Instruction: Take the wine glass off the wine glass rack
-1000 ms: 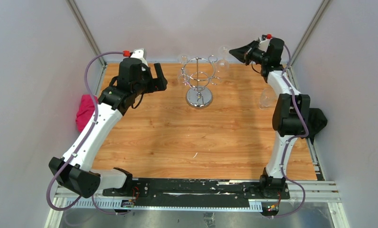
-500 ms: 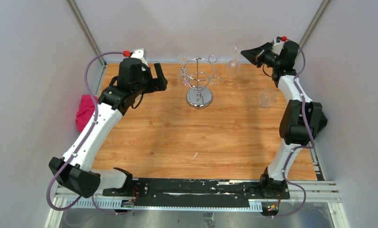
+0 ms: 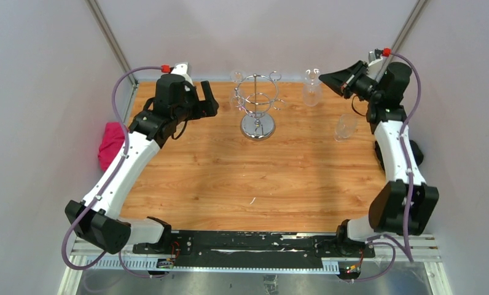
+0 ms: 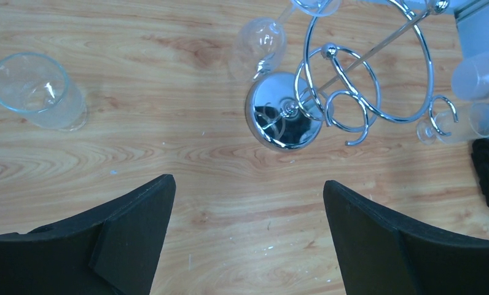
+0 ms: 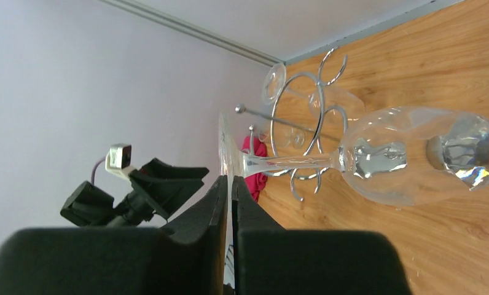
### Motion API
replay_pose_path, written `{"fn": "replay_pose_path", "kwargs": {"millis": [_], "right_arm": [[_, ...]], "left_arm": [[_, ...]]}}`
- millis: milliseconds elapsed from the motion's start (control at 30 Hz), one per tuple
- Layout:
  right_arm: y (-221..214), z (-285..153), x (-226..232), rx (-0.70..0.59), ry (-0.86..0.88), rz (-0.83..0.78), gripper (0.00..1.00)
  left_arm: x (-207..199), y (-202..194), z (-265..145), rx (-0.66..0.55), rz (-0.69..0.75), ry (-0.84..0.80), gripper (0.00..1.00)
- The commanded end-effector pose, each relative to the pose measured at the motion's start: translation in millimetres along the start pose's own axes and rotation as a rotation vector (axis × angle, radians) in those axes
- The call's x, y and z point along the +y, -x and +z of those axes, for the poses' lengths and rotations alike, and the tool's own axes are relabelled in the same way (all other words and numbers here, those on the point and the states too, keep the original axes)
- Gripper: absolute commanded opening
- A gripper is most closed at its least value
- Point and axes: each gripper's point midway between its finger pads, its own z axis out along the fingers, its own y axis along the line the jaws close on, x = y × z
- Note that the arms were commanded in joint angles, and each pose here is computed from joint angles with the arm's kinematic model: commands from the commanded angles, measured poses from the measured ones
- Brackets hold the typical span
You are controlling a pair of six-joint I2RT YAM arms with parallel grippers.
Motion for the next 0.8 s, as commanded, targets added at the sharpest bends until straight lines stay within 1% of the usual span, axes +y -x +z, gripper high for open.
{"fn": "replay_pose_path", "kwargs": {"millis": [0,167,400,567,633,767], "right_arm": [[-30,-29,6,0.032,-0.033,-0.053,0.00],[-44,-50,28,0.015,-0.045,-0.108,0.00],[-52,-68,68,0.002,0.017,-0.155,0.00],[-57,-75,109,0.002,0.156,-0.146,0.00],[-59,-79,128,0.007,0.223,-0.153,0.00],[-61,-84,165,0.016,0.346,-0.174,0.00]], "left_arm": [[-11,1,8,-0.005,-0.017,-0.045,0.96],[-16,0,12,-0.004,-0.024,-0.070,0.96],[-16,-4,15,-0.004,-0.019,-0.080,0.96],[-28,-1,18,-0.026,-0.017,-0.147,0.96],[-38,1,18,-0.037,-0.004,-0.208,0.96],[-58,16,12,-0.094,0.008,-0.314,0.97]]}}
